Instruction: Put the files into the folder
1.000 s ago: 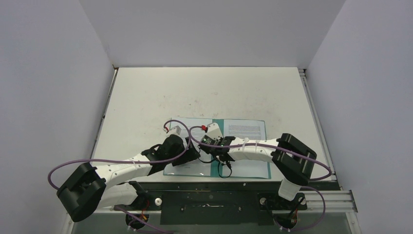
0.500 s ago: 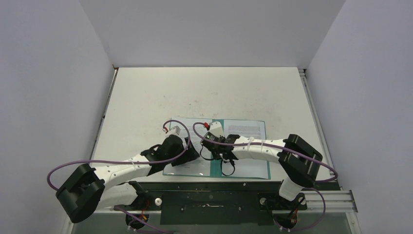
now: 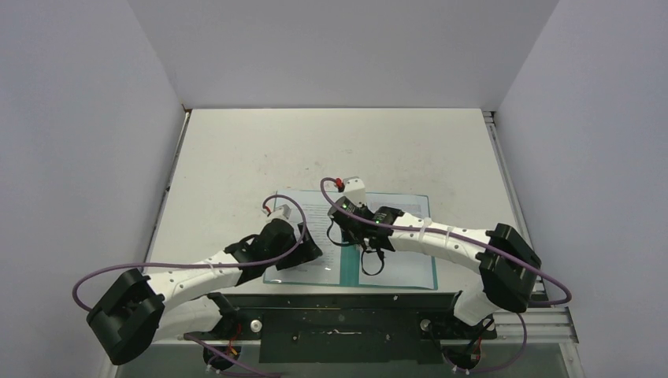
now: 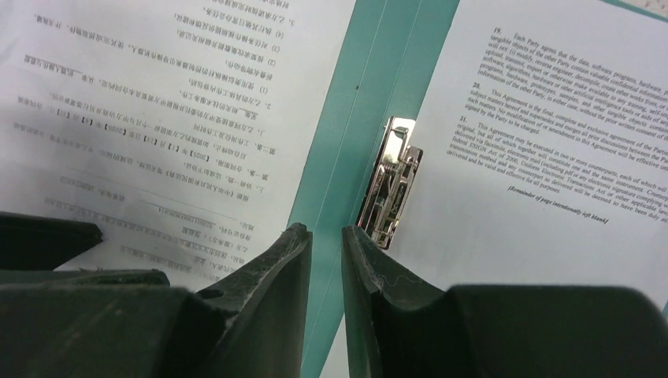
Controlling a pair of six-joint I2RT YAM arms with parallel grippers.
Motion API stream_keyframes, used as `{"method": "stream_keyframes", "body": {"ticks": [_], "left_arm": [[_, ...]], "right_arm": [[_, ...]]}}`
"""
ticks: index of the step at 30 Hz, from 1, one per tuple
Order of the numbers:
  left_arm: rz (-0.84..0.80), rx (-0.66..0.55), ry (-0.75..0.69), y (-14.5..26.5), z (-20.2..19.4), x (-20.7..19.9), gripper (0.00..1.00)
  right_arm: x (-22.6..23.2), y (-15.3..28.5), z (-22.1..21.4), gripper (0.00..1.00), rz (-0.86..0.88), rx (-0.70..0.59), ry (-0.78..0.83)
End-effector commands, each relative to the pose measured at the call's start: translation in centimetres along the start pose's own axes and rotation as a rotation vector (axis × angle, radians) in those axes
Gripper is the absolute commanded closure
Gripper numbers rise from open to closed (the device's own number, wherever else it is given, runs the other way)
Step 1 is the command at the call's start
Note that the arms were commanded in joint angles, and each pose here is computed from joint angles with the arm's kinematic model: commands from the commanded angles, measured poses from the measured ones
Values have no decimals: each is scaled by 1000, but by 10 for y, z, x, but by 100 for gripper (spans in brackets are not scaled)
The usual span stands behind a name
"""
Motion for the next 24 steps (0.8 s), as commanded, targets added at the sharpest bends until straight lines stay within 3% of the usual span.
{"method": "stream_keyframes", "body": {"ticks": [1,10,24], "left_arm": [[-50,22,-31,12,2,-10,21],[-102,-35,-101,48,18,-31,15],[-144,-132,-152,92,38,-38,3]], "right_arm": [[-9,7,16,74,-49,-53,-29],[-14,-19,5,62,-65,-15,-75],[-11,-47,-12,61,-116,54,-87]]}}
Point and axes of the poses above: each gripper's point midway between its finger pads, its own y axis back along the fingers, its own x axis along the line the jaws close on, z = x × y, the point moved 10 cm from there along y, back along the fingers, and after that the axes turned 13 degrees about y, right-handed, at the moved point
